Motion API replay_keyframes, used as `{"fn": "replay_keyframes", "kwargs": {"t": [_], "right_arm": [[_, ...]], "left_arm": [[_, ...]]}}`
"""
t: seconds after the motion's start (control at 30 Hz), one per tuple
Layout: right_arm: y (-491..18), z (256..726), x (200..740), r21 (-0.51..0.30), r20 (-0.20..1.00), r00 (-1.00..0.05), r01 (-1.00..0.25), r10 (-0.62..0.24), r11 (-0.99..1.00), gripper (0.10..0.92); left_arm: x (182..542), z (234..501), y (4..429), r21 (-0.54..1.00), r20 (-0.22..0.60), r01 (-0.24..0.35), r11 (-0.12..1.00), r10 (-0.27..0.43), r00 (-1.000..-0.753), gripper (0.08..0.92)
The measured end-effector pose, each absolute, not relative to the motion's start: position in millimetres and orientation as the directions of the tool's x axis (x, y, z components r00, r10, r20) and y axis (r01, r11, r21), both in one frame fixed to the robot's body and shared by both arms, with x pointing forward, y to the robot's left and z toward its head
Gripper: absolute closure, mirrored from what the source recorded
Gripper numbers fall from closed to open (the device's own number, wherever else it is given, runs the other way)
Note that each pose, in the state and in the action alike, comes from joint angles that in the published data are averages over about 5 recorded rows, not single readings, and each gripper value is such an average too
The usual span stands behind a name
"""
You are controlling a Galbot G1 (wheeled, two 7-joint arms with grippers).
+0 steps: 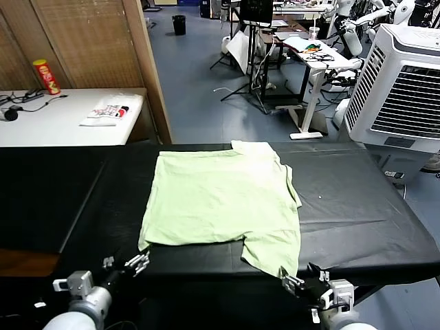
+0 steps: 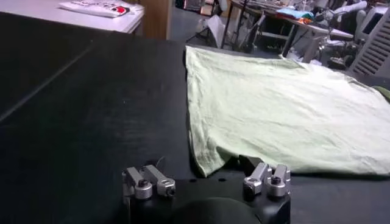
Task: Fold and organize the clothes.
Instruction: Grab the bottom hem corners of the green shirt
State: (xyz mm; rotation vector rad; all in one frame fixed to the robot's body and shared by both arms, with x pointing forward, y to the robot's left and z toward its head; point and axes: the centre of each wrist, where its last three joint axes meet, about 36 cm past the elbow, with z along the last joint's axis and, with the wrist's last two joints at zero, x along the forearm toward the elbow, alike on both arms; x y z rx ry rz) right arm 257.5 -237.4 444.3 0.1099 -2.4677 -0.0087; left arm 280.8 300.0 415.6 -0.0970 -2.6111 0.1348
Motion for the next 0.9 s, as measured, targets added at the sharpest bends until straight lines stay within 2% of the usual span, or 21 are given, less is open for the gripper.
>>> {"fn": "replay_keyframes", "kwargs": {"t": [0.07,0.3,0.4,0.47,0.73,0.83,0.9], "right_arm": [[-237,443,257,0.035,0.622,-0.779,-0.076,-0.081,0.996,0.396],[-232,439,256,0.044,0.627,-0.774,-0.076,-0.087,0.996,0.78],[-230,439,255,0.046,0.627,-0.774,-0.074,-0.087,0.996,0.879],[-230,440,254,0.044,0.626,-0.775,-0.071,-0.083,0.996,0.9],[-231,447,247,0.037,0.622,-0.781,-0.054,-0.065,0.998,0.9],[-232,449,246,0.037,0.619,-0.783,-0.053,-0.065,0.998,0.9],[-232,449,245,0.037,0.619,-0.783,-0.053,-0.065,0.998,0.9]], "left_arm": [[281,415,300,-0.11,0.497,0.043,0.993,0.093,-0.863,0.201],[283,410,300,-0.091,0.489,0.039,0.995,0.079,-0.868,0.207],[283,409,300,-0.094,0.482,0.043,0.995,0.083,-0.872,0.286],[283,408,300,-0.1,0.475,0.05,0.994,0.092,-0.875,0.389],[282,413,294,-0.115,0.451,0.07,0.991,0.115,-0.885,0.818],[279,413,294,-0.104,0.453,0.071,0.992,0.111,-0.885,0.874],[276,413,294,-0.097,0.456,0.071,0.993,0.108,-0.884,0.873]]}}
